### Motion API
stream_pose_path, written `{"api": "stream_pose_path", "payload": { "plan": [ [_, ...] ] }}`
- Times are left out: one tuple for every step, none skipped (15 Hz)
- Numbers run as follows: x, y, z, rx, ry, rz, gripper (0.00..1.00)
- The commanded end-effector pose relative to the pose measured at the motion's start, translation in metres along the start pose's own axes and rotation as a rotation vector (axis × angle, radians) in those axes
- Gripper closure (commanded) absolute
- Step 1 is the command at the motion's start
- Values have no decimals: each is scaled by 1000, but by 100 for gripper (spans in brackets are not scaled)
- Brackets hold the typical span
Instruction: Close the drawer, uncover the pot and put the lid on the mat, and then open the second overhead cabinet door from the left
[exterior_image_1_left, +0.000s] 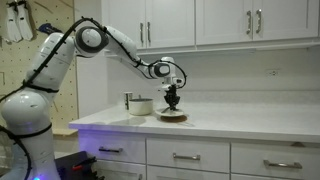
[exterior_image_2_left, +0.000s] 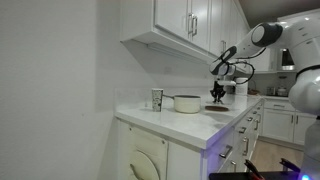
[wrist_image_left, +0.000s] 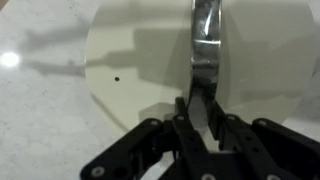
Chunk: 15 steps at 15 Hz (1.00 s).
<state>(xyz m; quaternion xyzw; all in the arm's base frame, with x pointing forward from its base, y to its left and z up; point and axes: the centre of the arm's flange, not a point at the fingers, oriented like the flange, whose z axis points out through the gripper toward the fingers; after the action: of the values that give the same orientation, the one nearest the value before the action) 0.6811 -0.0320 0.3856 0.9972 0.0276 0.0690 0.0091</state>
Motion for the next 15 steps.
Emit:
{"api": "stream_pose_path", "payload": {
  "plan": [
    [1,1,0,27,50,-35,94],
    [1,1,3,28,54,-44,94],
    [1,1,5,29,60,-46,94],
    [1,1,7,29,67,-55,94],
    [1,1,8,29,73,-57,94],
    [1,1,9,28,81,-60,94],
    [1,1,9,28,88,-65,94],
    [1,1,10,28,96,-70,94],
    [2,1,10,28,100,-70,94],
    [2,1,10,26,103,-71,94],
    [2,1,11,25,102,-70,94],
    [2,1,11,25,100,-67,52],
    [2,0,11,24,96,-68,49],
    [3,0,10,22,101,-69,42],
    [3,0,8,22,106,-70,36]
  ]
}}
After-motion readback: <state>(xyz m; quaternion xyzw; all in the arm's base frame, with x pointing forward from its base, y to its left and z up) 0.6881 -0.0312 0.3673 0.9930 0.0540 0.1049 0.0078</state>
